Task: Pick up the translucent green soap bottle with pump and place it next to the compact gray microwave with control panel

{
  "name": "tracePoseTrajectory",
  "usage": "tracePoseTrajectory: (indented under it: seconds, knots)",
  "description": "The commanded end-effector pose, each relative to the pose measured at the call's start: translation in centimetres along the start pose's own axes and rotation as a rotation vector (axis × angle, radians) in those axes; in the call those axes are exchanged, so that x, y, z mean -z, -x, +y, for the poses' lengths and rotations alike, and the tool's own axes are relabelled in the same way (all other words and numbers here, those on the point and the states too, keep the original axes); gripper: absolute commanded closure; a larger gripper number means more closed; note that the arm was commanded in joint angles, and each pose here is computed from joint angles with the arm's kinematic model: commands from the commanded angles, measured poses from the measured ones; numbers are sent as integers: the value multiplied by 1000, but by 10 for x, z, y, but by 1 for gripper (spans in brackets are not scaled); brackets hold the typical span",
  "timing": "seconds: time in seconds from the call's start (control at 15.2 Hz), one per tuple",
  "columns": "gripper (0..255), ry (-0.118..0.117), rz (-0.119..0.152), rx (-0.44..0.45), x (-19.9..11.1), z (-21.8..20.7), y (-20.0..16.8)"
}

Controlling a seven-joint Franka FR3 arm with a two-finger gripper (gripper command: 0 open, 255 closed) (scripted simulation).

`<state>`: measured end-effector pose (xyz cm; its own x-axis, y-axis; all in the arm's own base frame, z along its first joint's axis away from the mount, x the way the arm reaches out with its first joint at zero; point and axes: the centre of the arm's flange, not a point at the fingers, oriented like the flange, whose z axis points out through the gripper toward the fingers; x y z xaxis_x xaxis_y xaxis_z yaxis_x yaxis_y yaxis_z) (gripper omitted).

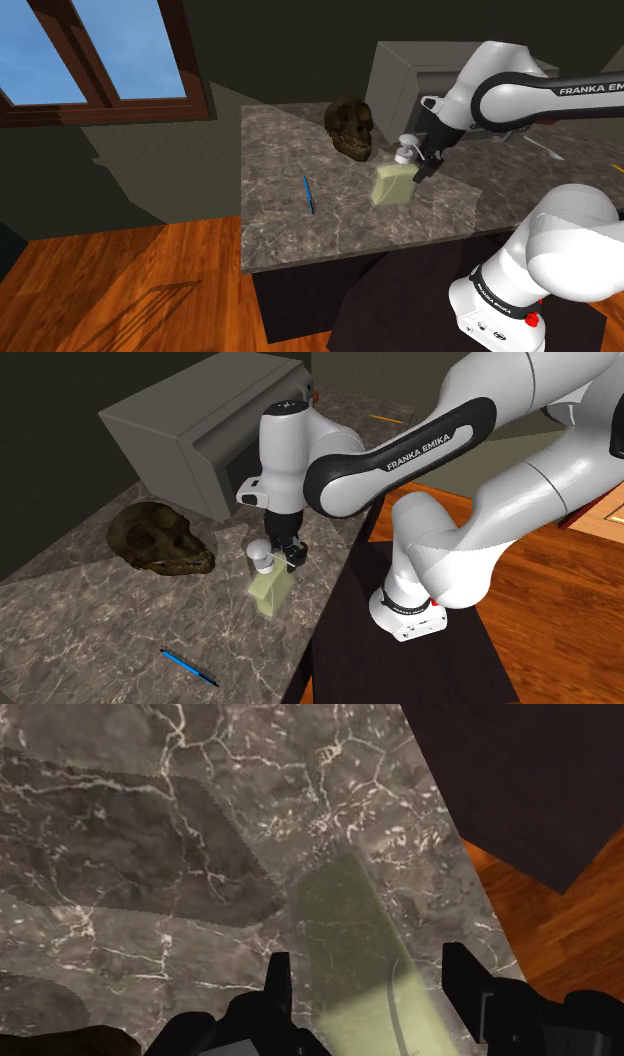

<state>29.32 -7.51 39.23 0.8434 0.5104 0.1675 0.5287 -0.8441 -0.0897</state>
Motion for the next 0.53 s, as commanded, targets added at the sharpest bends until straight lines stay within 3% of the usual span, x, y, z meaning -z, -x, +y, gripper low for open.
tracePoseTrajectory:
  seconds: [0.0,0.46]
  knots:
    - [255,0,0,0,11,0,-3]
    - [255,0,0,0,47,-4,-9]
